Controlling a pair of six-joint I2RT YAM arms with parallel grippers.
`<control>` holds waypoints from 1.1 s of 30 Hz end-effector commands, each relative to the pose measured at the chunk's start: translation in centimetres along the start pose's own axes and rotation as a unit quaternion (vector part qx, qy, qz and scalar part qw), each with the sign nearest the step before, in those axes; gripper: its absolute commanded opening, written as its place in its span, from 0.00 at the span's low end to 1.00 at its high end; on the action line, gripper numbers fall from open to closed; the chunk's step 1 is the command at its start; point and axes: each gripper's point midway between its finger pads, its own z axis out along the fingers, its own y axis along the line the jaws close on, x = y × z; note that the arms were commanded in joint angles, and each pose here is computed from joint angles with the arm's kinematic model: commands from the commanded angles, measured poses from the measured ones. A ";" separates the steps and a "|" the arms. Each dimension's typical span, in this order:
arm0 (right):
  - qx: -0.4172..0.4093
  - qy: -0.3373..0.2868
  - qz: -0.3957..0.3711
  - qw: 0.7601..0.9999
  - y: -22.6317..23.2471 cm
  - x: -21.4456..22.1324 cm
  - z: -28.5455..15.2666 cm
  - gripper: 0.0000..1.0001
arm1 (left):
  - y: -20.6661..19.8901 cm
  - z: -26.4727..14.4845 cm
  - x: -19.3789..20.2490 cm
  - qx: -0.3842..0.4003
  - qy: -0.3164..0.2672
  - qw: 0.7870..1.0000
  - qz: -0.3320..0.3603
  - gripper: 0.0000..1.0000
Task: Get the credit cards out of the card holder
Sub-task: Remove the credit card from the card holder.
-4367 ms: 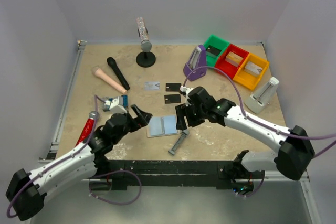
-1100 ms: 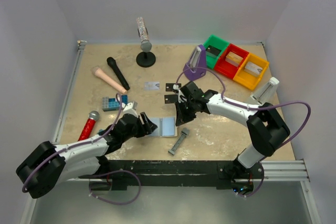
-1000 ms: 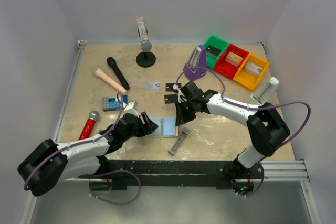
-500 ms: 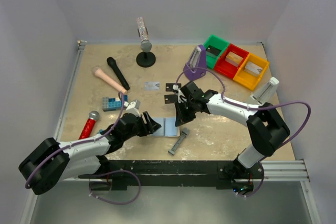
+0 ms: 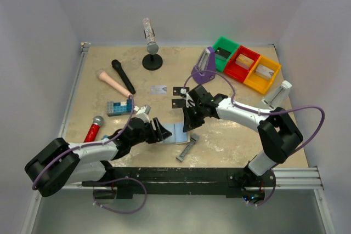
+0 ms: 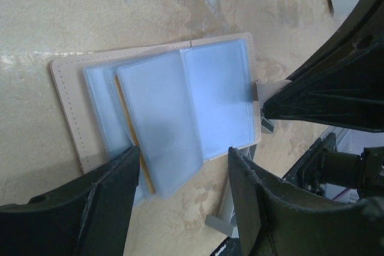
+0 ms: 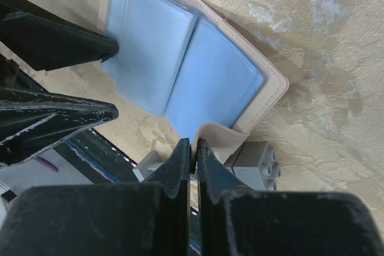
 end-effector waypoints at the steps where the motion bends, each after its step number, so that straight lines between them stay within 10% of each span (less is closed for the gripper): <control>1: -0.018 -0.004 -0.011 1.000 0.6 -0.5 0.0 0.00 | -3.3 0.3 -1.0 0.068 -0.005 0.997 0.019 0.64; 27: 0.032 0.002 -0.007 0.999 -1.3 0.0 0.0 0.00 | -0.4 -0.9 -2.5 -0.004 -0.059 0.998 0.019 0.63; 33: 0.072 -0.001 -0.005 0.997 -2.8 -0.4 -0.8 0.17 | -0.2 -1.6 -3.7 -0.024 -0.080 0.996 0.033 0.61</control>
